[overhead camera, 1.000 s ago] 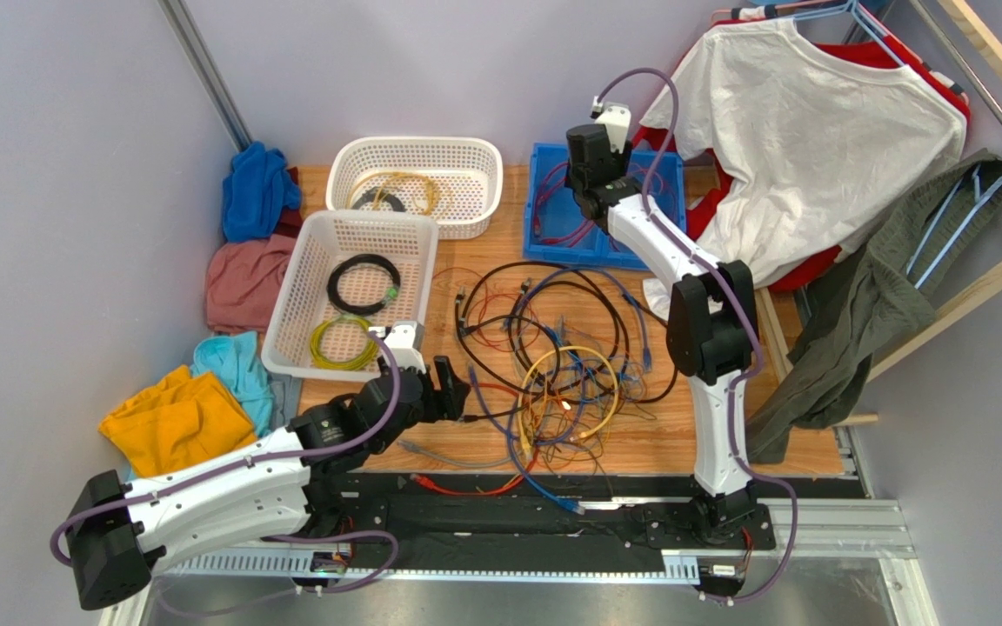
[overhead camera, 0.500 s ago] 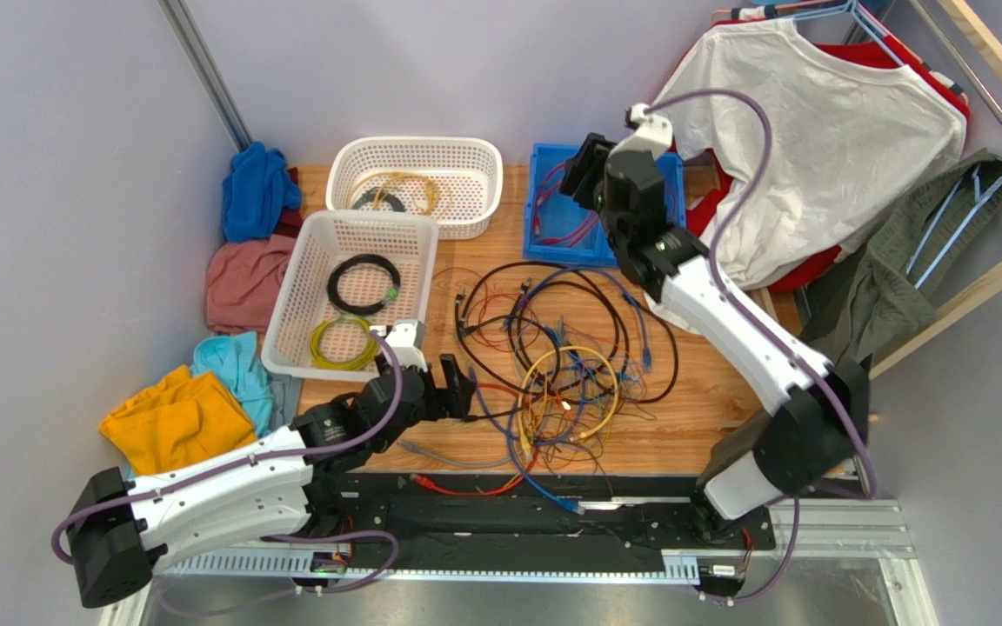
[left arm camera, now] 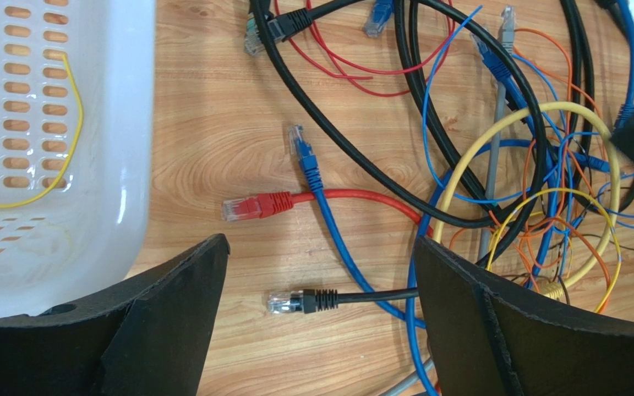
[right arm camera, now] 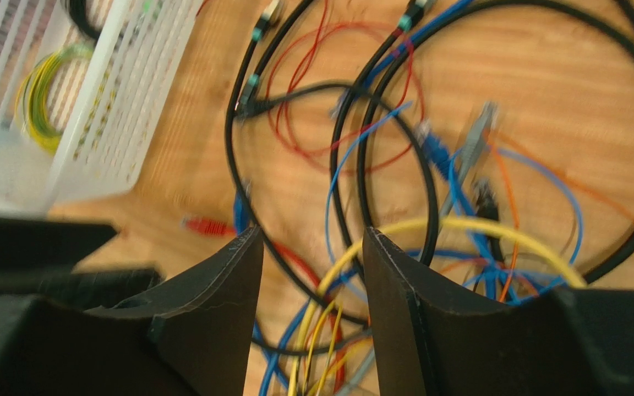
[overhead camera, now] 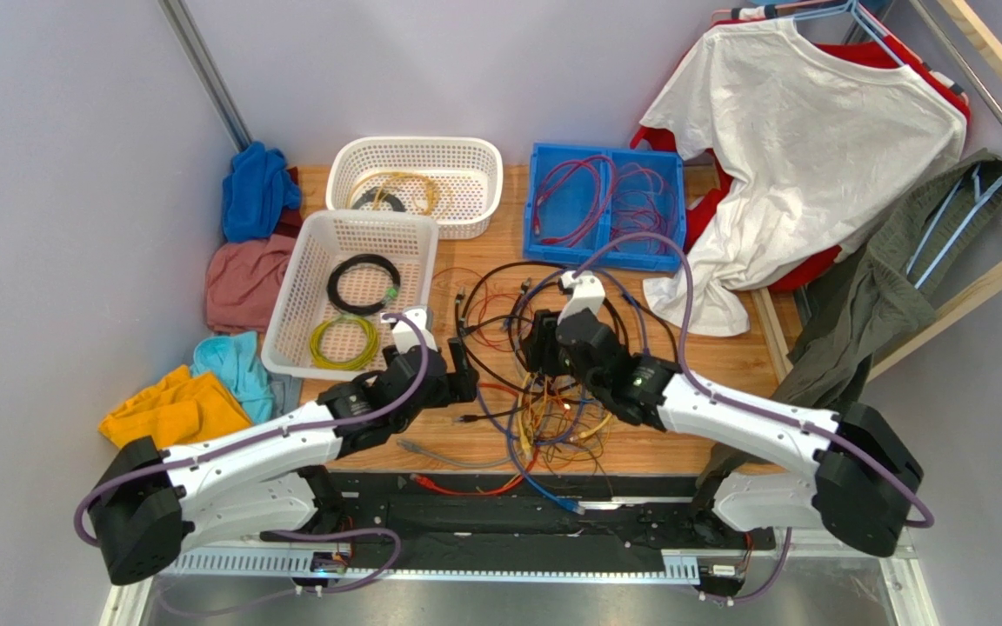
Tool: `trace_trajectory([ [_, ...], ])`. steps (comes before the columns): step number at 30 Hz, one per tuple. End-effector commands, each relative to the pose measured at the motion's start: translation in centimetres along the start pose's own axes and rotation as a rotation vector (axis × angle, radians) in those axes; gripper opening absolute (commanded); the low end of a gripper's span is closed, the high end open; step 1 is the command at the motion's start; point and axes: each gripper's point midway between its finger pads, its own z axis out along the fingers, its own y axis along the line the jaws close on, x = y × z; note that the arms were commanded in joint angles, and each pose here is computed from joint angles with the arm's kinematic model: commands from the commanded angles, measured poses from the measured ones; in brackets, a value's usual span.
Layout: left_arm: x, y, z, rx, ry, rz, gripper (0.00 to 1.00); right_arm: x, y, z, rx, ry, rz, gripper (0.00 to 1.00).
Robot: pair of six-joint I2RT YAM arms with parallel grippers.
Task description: Untangle the cables
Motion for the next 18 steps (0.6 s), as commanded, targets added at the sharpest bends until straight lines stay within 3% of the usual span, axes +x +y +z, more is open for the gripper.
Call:
trace_trajectory([
  [1, -0.4, -1.0, 0.5, -0.01, 0.026, 0.01, 0.9, -1.0, 1.4, -3.0, -0.078, -0.076, 0.032, 0.51],
  [13, 0.9, -1.7, 1.5, -0.019, 0.089, -0.017, 0.83, 1.6, -0.6, -9.1, -0.185, -0.092, 0.015, 0.51],
  [15, 0.2, -1.1, 0.6, -0.04, 0.058, -0.081, 0.82, 2.2, -1.2, -9.6, -0.185, -0.093, 0.047, 0.5],
  [18, -2.2, 0.4, -1.5, -0.026, -0.086, -0.214, 0.81, 2.3, -2.2, -10.7, -0.21, -0.139, 0.089, 0.5],
])
